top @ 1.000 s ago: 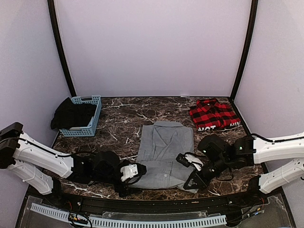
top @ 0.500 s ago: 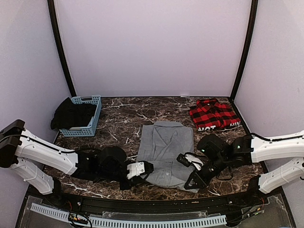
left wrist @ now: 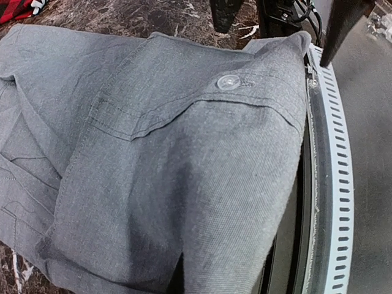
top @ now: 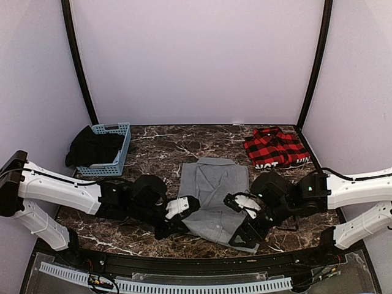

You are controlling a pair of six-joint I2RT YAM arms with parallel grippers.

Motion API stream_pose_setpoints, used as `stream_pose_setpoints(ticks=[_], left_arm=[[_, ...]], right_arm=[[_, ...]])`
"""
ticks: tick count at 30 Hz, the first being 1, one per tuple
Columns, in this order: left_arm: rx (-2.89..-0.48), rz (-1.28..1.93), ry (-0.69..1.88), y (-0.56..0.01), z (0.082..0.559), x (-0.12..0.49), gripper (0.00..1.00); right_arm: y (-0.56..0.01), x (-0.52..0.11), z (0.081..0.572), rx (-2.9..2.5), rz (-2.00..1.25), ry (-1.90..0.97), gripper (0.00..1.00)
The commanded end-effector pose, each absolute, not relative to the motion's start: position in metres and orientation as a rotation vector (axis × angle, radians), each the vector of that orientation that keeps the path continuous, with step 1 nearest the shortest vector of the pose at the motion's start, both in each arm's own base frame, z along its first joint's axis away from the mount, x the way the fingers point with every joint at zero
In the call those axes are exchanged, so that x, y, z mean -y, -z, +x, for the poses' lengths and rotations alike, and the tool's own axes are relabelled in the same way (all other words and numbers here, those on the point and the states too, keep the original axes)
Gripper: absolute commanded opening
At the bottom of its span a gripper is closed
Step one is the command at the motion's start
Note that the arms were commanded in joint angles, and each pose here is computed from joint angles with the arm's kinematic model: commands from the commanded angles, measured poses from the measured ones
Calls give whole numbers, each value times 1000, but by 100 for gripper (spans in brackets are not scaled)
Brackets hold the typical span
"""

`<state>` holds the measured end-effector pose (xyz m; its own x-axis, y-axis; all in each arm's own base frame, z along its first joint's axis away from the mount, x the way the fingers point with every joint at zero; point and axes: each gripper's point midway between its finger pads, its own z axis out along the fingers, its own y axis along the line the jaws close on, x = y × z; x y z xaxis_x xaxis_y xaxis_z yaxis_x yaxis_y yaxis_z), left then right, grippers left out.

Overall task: Fold and stack the long sleeve shirts
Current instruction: Pick up the 2/3-rectangle-folded shirt from the center of the board.

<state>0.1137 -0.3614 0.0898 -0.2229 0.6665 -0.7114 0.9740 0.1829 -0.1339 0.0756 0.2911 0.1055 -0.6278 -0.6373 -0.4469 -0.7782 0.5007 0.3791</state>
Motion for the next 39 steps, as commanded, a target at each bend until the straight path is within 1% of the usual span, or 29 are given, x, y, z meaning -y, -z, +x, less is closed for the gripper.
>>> stream_pose_setpoints(ticks=[1, 5, 7, 12, 16, 20, 22, 23, 25, 27, 31, 33, 39], left_arm=[[-2066, 1494, 964, -109, 105, 364, 0], [-2147, 1465, 991, -110, 106, 362, 0], [-2179, 1453, 1018, -112, 106, 361, 0], [-2189, 1433, 1109, -127, 101, 361, 0], [-2186, 1400, 1142, -137, 102, 358, 0], [-2206, 1382, 1163, -136, 103, 356, 0], [-2217, 1370, 1167, -134, 104, 354, 0], [-2224, 1359, 1170, -133, 105, 354, 0], [-2228, 1343, 1183, -134, 105, 353, 0], [-2236, 1330, 1185, -133, 106, 352, 0], [-2293, 1319, 1191, -128, 101, 347, 0], [-2325, 1298, 1199, -127, 98, 342, 0], [-2450, 1227, 1288, -133, 79, 327, 0]], right_arm=[[-110, -300, 79, -2416, -1203, -706, 84], [-117, -307, 72, -2354, -1216, -709, 85], [-117, -308, 73, -2343, -1213, -665, 85], [-104, -300, 81, -2360, -1212, -510, 85], [-95, -303, 77, -2348, -1252, -469, 85], [-87, -303, 74, -2342, -1288, -421, 82], [-87, -305, 71, -2334, -1306, -423, 77], [-87, -306, 69, -2331, -1315, -430, 74], [-91, -309, 65, -2320, -1334, -465, 62], [-98, -312, 60, -2310, -1348, -515, 48], [-110, -318, 50, -2292, -1369, -618, 13], [-113, -319, 44, -2291, -1381, -672, 0], [-126, -330, 13, -2293, -1460, -918, 0]])
